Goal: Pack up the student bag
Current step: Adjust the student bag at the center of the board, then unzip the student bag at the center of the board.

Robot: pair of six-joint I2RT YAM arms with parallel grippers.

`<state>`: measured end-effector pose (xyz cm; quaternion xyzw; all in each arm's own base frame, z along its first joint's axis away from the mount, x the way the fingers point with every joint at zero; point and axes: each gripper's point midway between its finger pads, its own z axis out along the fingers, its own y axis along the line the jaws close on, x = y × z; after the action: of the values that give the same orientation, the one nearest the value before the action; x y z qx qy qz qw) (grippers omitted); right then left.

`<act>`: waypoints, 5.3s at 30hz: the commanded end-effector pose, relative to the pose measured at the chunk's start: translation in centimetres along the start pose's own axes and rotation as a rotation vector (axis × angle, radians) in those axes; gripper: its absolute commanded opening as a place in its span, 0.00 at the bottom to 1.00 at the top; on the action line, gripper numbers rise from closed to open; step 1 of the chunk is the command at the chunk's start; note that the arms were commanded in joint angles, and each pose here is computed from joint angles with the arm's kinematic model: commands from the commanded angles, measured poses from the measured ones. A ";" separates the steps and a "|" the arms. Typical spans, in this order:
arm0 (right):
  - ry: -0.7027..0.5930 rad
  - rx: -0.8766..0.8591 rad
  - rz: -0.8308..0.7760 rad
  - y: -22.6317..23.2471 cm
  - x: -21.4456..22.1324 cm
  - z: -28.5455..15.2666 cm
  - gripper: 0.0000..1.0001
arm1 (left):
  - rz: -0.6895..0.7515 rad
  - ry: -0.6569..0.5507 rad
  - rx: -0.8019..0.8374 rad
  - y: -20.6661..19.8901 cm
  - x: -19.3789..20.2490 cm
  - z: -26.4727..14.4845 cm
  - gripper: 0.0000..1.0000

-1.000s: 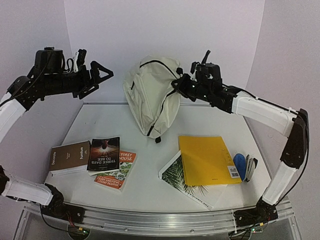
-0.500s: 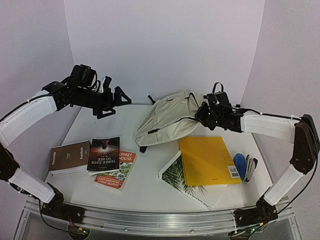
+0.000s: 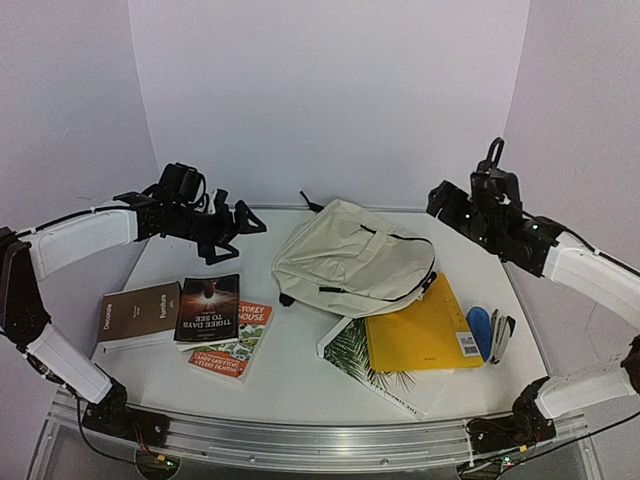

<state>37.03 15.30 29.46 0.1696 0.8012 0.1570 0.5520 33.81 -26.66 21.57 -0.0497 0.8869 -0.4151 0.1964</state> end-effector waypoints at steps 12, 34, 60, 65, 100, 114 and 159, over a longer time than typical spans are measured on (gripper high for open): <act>0.393 -0.374 -0.645 12.1 13.2 -0.3 0.65 | -0.204 0.131 0.071 4.6 2.3 7.3 0.78; 0.544 -0.243 -1.143 14.8 27.7 5.9 0.49 | -0.294 0.229 0.109 7.6 2.8 15.0 0.59; 0.393 -0.079 -0.973 14.7 24.9 7.8 0.00 | -0.342 0.209 0.095 9.3 2.6 18.0 0.22; 0.336 -0.073 -0.857 14.9 22.0 6.5 0.00 | -0.334 0.161 0.105 8.7 1.3 18.0 0.05; 0.498 -0.410 -0.720 17.7 25.2 4.6 0.71 | 0.090 0.319 0.140 1.8 4.4 4.8 0.00; 0.410 -0.244 -0.555 16.4 26.8 2.1 0.62 | 0.133 0.318 0.160 0.4 3.7 4.2 0.00; 0.417 -0.118 -0.583 14.5 30.0 4.9 0.51 | 0.175 0.338 0.145 2.2 3.2 5.9 0.00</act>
<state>32.06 42.96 9.52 -0.1480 0.9018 0.1097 0.3910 33.24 -29.55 13.94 0.0861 0.8942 -0.4341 0.0671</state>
